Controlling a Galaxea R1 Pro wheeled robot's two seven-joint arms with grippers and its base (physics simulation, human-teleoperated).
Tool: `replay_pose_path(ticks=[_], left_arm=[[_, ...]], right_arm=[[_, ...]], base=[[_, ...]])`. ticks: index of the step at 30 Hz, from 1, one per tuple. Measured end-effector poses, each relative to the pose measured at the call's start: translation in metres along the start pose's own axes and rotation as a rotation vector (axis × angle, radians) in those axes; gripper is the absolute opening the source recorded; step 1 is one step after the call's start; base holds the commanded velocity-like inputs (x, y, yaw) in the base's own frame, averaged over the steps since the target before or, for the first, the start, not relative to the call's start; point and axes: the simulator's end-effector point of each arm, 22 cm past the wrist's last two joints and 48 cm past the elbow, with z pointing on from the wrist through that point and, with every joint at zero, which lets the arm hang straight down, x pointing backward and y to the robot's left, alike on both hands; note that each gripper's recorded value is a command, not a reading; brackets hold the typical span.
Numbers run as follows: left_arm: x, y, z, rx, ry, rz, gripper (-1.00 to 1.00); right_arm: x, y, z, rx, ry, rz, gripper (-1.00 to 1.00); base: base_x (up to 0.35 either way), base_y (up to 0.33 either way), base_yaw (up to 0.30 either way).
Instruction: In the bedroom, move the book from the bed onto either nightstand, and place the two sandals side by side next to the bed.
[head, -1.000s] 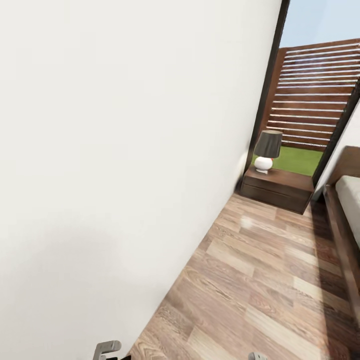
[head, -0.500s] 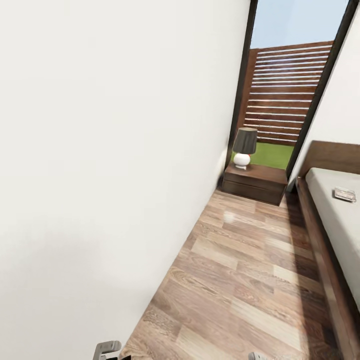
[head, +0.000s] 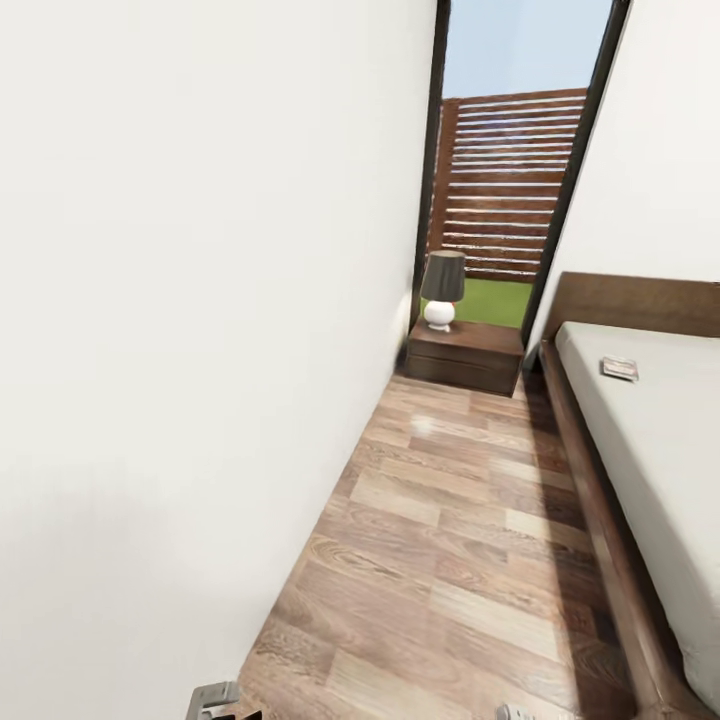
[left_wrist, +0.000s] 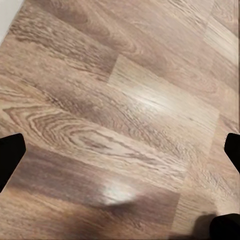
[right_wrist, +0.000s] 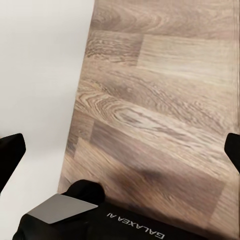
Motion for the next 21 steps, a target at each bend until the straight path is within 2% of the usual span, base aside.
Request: replay_pose_path(ticks=[21], left_arm=[[0.0039,0.001,0.001,-0.002,0.008,-0.003,1.0]], right_arm=[[0.0031,-0.0017,0.0008,0.002,0.007,0.005,1.0]], base=[[0.0,0.0,-0.275]])
